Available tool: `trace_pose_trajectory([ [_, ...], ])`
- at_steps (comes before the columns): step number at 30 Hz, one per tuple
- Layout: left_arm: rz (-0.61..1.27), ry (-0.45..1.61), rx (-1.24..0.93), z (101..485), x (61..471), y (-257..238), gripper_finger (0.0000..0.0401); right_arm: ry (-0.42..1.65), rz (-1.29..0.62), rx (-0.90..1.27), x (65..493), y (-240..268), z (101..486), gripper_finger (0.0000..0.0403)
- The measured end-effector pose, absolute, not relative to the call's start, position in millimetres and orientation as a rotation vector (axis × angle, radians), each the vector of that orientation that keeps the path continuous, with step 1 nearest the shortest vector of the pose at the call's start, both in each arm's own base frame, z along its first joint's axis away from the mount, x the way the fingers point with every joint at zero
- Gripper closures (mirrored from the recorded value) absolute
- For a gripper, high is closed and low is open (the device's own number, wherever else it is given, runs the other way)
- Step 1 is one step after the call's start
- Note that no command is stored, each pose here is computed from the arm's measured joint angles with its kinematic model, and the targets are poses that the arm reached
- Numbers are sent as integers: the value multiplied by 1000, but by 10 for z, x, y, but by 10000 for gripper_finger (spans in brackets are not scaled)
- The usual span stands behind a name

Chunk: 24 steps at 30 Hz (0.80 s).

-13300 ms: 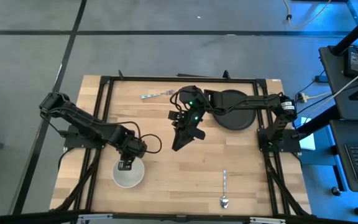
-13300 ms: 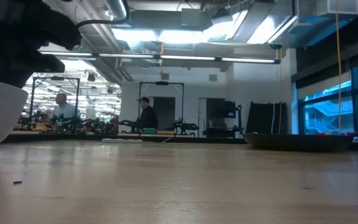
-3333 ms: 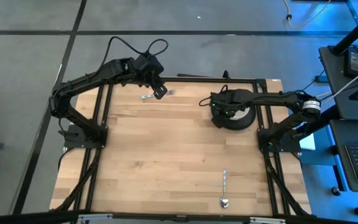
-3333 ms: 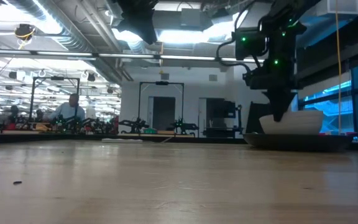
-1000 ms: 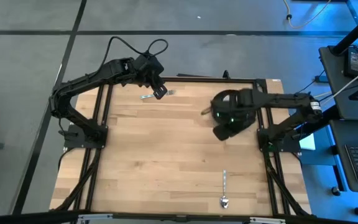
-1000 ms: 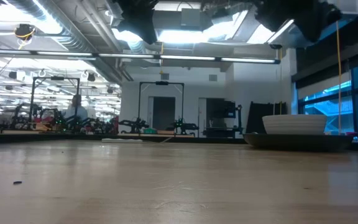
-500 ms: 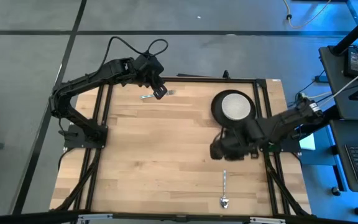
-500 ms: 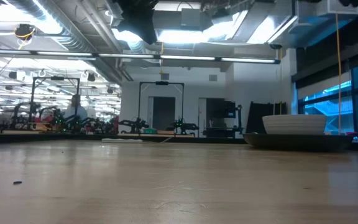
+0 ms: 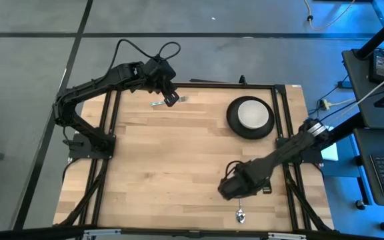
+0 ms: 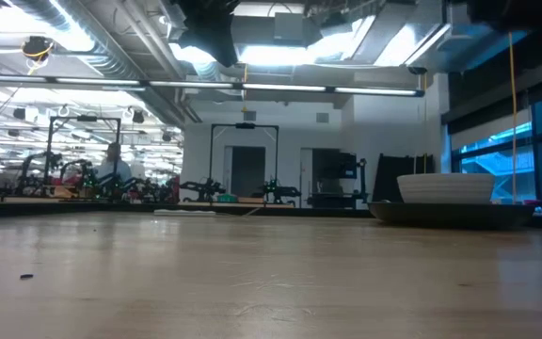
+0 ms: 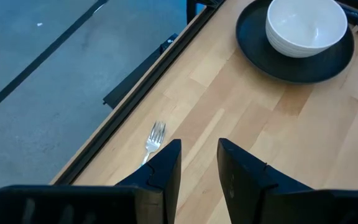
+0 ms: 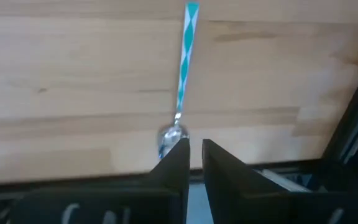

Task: Set table place
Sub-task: Put the blue spoon into the white bowl

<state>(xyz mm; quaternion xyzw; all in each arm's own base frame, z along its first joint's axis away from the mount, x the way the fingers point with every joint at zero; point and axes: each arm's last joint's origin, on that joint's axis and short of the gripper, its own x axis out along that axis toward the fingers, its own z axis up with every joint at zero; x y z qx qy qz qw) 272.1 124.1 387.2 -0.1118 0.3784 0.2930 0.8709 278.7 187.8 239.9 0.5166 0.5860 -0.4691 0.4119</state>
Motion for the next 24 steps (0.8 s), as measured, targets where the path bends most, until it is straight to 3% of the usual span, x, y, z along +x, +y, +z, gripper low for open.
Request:
trace_pose_trajectory([
  [5, 613, 791, -234, 3872, 2721, 1241, 303, 1559, -1210, 1165, 2849, 1946, 2111, 335],
  [11, 600, 795, -229, 3870, 2737, 1202, 303, 1714, -1209, 1073, 2878, 1984, 1884, 276],
  [17, 549, 808, -216, 3863, 2780, 1080, 303, 1654, -1214, 1083, 2937, 2009, 1788, 229],
  [24, 511, 821, -195, 3858, 2811, 978, 303, 1506, -1249, 1226, 3037, 2051, 1753, 219],
])
